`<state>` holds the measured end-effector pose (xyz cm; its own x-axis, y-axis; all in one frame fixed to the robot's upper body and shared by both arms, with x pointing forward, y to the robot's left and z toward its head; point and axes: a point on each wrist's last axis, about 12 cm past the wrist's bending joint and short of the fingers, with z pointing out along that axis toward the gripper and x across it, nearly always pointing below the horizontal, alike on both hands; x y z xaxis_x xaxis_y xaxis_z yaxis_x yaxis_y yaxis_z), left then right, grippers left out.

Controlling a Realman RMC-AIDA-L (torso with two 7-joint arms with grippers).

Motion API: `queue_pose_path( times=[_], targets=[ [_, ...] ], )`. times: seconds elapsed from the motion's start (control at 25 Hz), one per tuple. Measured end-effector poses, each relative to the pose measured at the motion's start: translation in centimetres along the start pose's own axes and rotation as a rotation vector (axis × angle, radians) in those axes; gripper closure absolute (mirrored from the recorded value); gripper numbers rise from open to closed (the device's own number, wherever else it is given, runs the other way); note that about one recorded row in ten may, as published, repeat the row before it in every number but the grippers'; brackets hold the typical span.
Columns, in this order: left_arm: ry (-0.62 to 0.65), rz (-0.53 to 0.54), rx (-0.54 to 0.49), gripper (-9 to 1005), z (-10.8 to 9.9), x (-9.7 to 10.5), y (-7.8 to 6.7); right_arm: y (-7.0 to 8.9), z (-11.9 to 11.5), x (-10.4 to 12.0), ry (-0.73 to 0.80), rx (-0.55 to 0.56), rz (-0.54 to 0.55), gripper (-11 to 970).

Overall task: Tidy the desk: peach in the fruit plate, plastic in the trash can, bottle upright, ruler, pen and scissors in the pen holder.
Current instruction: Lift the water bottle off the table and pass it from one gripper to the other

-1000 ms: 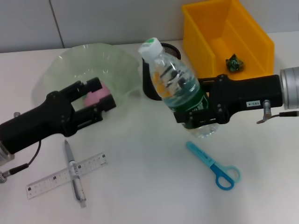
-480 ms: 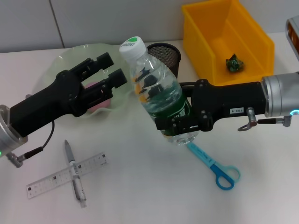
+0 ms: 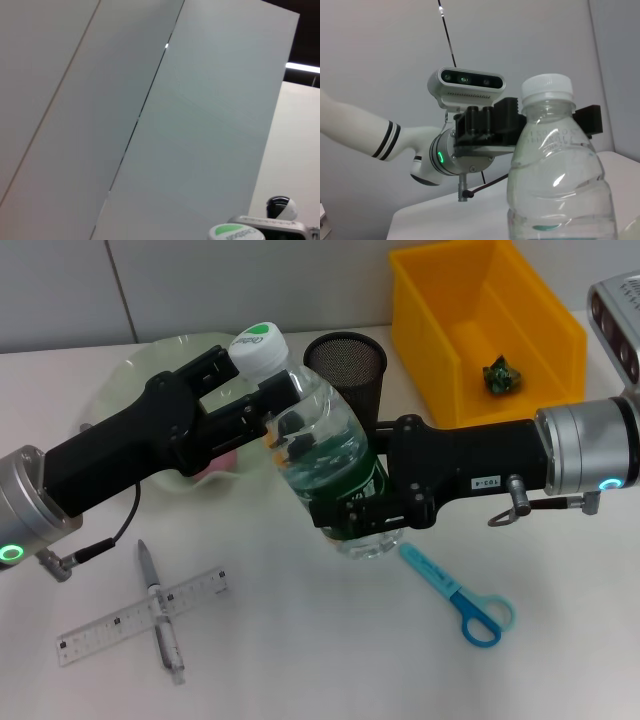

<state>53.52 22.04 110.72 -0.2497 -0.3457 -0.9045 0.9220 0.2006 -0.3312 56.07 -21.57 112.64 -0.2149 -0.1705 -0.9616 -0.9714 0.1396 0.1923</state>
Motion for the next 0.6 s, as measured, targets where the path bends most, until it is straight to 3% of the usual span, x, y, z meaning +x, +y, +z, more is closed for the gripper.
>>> queue_pose_path(
  times=[0.6],
  targets=[
    [-0.024,0.003,0.005,226,0.16,0.04,-0.10,-0.03,0.28,-0.05,0.001,-0.009,0.001,156]
  ],
)
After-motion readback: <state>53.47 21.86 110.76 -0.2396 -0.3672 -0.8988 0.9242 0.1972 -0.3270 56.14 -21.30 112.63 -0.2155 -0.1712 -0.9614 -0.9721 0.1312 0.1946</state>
